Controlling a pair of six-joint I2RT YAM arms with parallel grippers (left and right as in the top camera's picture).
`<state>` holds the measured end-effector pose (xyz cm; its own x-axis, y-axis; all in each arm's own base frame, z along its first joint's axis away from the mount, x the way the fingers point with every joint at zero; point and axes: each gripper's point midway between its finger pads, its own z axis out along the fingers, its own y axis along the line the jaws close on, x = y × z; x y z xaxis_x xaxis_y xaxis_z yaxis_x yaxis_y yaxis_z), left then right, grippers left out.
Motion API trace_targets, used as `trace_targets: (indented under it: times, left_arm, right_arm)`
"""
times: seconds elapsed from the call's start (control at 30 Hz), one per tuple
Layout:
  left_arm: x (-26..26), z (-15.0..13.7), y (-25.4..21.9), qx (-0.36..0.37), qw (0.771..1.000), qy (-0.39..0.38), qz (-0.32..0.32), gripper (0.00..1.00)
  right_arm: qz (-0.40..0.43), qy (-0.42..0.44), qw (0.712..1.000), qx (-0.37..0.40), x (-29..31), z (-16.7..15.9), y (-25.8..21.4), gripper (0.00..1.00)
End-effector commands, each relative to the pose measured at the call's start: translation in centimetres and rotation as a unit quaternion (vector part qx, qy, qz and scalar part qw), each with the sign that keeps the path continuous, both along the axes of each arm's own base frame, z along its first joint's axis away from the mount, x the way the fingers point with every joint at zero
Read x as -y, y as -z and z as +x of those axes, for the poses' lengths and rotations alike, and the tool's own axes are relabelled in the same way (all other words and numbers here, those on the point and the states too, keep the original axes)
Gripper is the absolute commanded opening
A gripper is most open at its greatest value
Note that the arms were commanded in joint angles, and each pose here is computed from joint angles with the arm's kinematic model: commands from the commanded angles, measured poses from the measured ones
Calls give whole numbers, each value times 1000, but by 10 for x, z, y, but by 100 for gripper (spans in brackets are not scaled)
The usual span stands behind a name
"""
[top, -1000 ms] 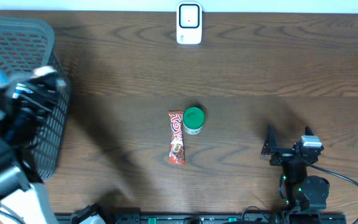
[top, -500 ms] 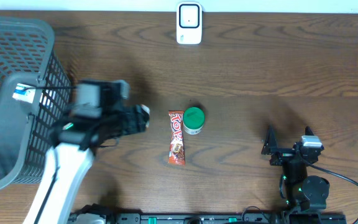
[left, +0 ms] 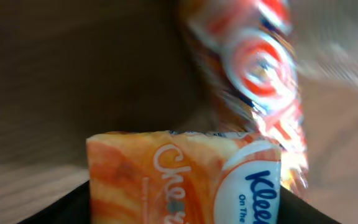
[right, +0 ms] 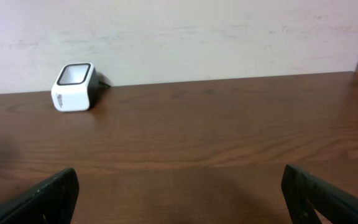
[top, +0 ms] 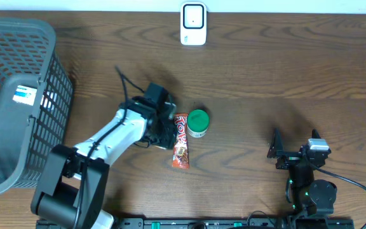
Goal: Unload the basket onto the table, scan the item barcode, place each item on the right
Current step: 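Grasp the Kleenex pack and carry it toward the TOP bar, then lower the Kleenex pack onto the table left of the TOP bar, release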
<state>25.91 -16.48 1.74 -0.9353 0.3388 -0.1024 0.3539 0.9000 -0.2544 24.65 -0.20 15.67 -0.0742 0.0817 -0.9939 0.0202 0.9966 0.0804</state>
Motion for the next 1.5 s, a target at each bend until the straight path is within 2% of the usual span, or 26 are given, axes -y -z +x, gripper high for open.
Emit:
trace_targets:
  times: [0.0,0.17,0.3,0.4,0.47,0.5,0.6,0.7,0.73,0.77,0.8,0.83,0.87,0.9,1.07,1.33,1.47]
  left_arm:
    - [9,-18,-3,4,990,138,-31,75]
    - [-17,-24,0,-17,989,144,3,75]
    - [-42,-24,2,-34,992,118,33,84]
    - [-56,-22,2,-33,991,109,63,86]
    - [-59,-20,0,-25,991,109,70,87]
    - [-58,-18,-4,-17,992,105,68,93]
    - [-56,-13,-19,7,995,82,62,93]
    - [-54,-6,-48,49,998,16,45,93]
    - [-53,-5,-55,57,998,-5,40,91]
    - [-52,-5,-66,66,997,-36,28,73]
    - [-50,-6,-72,69,996,-50,16,43]
    - [-47,-7,-79,72,995,-62,2,25]
    - [-44,-9,-86,75,995,-72,-11,14]
    - [-39,-12,-93,77,993,-87,-27,8]
    - [-25,-23,-93,57,992,-110,-33,7]
    - [-4,-71,-60,6,999,-49,-7,7]
    - [-7,-86,-33,-18,997,-80,-3,7]
  right_arm:
    - [-6,-2,1000,1,-1,0,0,99]
    - [-6,-2,1000,1,-1,0,0,99]
    - [-6,-2,1000,1,-1,0,0,99]
    - [-6,-2,1000,1,-1,0,0,99]
    - [-6,-2,1000,1,-1,0,0,99]
    - [-6,-2,1000,1,-1,0,0,99]
    - [-6,-2,1000,1,-1,0,0,99]
    - [-6,-2,1000,1,-1,0,0,99]
    - [-6,-2,1000,1,-1,0,0,99]
    - [-6,-2,1000,1,-1,0,0,99]
    - [-6,-2,1000,1,-1,0,0,99]
    - [-6,-2,1000,1,-1,0,0,99]
    - [-6,-2,1000,1,-1,0,0,99]
    - [-6,-2,1000,1,-1,0,0,99]
    - [-6,-2,1000,1,-1,0,0,99]
    - [-6,-2,1000,1,-1,0,0,99]
    - [-6,-2,1000,1,-1,0,0,99]
